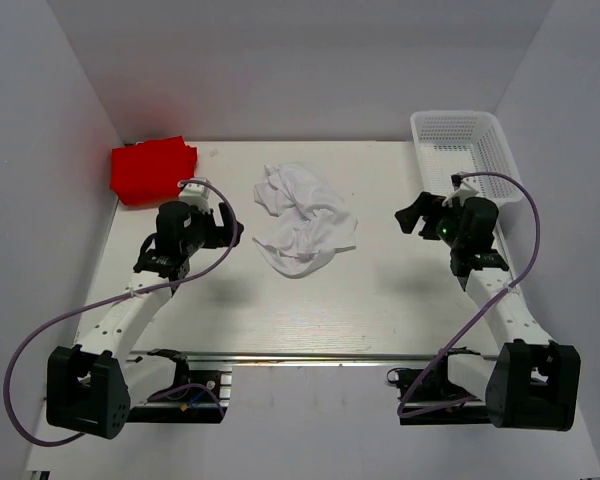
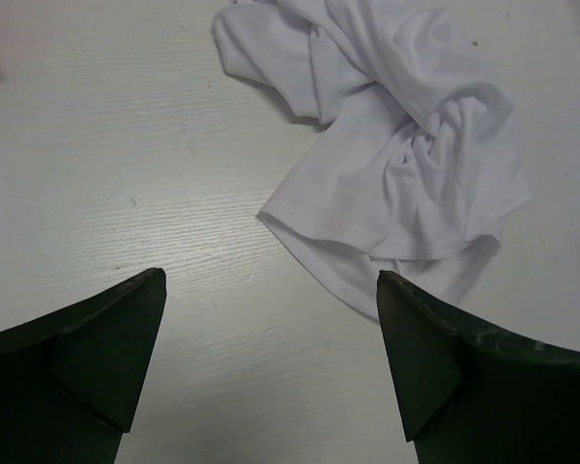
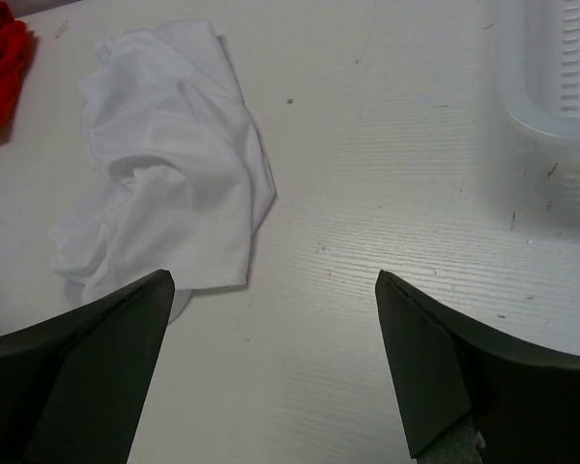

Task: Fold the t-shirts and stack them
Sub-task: Flatten out the tshirt

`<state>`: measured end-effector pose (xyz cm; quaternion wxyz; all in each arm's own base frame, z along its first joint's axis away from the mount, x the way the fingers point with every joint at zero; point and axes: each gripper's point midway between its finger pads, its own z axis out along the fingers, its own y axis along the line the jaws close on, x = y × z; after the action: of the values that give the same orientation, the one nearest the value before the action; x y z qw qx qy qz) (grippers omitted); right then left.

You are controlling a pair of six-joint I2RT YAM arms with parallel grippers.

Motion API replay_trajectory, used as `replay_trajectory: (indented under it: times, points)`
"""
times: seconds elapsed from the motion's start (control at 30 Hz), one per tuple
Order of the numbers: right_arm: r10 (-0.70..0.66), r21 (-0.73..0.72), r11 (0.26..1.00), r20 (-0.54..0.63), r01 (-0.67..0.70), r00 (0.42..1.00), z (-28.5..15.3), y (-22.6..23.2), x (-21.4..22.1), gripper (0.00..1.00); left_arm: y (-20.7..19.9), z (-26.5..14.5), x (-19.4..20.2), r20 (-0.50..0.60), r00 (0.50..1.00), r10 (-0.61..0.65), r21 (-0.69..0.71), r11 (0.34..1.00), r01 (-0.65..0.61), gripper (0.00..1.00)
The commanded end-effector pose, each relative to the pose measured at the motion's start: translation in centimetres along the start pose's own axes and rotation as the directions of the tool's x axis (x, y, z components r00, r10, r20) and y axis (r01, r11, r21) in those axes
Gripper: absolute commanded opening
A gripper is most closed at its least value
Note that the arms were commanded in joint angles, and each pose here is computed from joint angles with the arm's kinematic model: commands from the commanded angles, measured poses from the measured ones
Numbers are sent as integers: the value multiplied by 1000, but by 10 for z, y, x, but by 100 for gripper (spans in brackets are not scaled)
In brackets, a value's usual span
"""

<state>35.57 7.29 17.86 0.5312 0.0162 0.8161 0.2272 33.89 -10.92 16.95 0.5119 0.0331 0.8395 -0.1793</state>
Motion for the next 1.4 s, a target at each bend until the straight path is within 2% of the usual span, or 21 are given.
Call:
replay_trajectory:
  times: [0.0, 0.17, 0.23, 0.33, 0.4, 0.43, 0.63, 0.73, 0.8, 0.9, 0.93, 1.0, 1.03, 1.13, 1.2, 1.3, 1.33, 1.37]
  points:
    - [-10, -47, 999, 81, 14, 997, -9, 13, -18, 90, -7, -1, 7, -25, 999, 22, 45, 999, -21, 100]
    - [12, -36, 999, 77, -9, 997, -11, 12, -13, 90, -15, 17, 32, -124, 992, 32, 113, 993, -18, 100]
    - [20, -31, 999, 64, -18, 998, -9, 10, -12, 90, -20, 21, 30, -130, 991, 37, 131, 991, -20, 100]
    - [51, -50, 997, -47, -53, 998, 0, 10, 6, 90, -28, 40, 58, -236, 971, 47, 146, 989, -12, 100]
    - [49, -75, 996, -83, -55, 995, 7, 12, 8, 90, -34, 49, 64, -258, 964, 58, 162, 987, -16, 100]
    - [49, -111, 992, -144, -65, 988, 13, 24, 24, 90, -39, 56, 81, -301, 951, 70, 174, 985, -17, 100]
    - [40, -109, 992, -257, -70, 966, 35, 26, 53, 90, -46, 82, 101, -360, 928, 98, 158, 987, -43, 100]
    - [15, -132, 990, -275, -53, 961, 43, 36, 57, 90, -48, 91, 112, -379, 920, 102, 150, 988, -48, 100]
    - [7, -122, 991, -339, -52, 941, 53, 38, 78, 87, -50, 97, 115, -384, 919, 92, 133, 990, -43, 97]
    - [-6, -106, 993, -421, -43, 907, 71, 43, 102, 85, -49, 108, 121, -402, 912, 84, 113, 993, -42, 79]
    - [-16, -103, 994, -430, -31, 902, 73, 45, 106, 85, -51, 111, 118, -398, 914, 76, 111, 993, -34, 67]
    - [-21, -104, 994, -468, -32, 884, 81, 51, 122, 85, -49, 114, 118, -399, 914, 66, 97, 995, -29, 52]
    - [-19, -84, 996, -475, -24, 880, 84, 49, 125, 85, -50, 116, 116, -391, 918, 67, 99, 995, -30, 36]
    - [-27, -62, 998, -501, -4, 865, 99, 51, 136, 84, -52, 116, 109, -370, 928, 48, 90, 996, -16, 4]
    - [-22, -43, 999, -521, 0, 854, 107, 51, 146, 82, -54, 113, 100, -344, 938, 50, 99, 995, -17, 0]
    - [-8, -39, 999, -529, -15, 849, 116, 58, 154, 71, -67, 103, 80, -280, 958, 61, 140, 990, -22, 0]
    - [-14, -51, 999, -537, -17, 843, 121, 62, 158, 60, -71, 97, 71, -250, 966, 62, 160, 987, -22, 0]
    - [-21, -73, 997, -544, -22, 839, 121, 69, 161, 44, -70, 96, 76, -260, 964, 62, 157, 987, -21, 0]
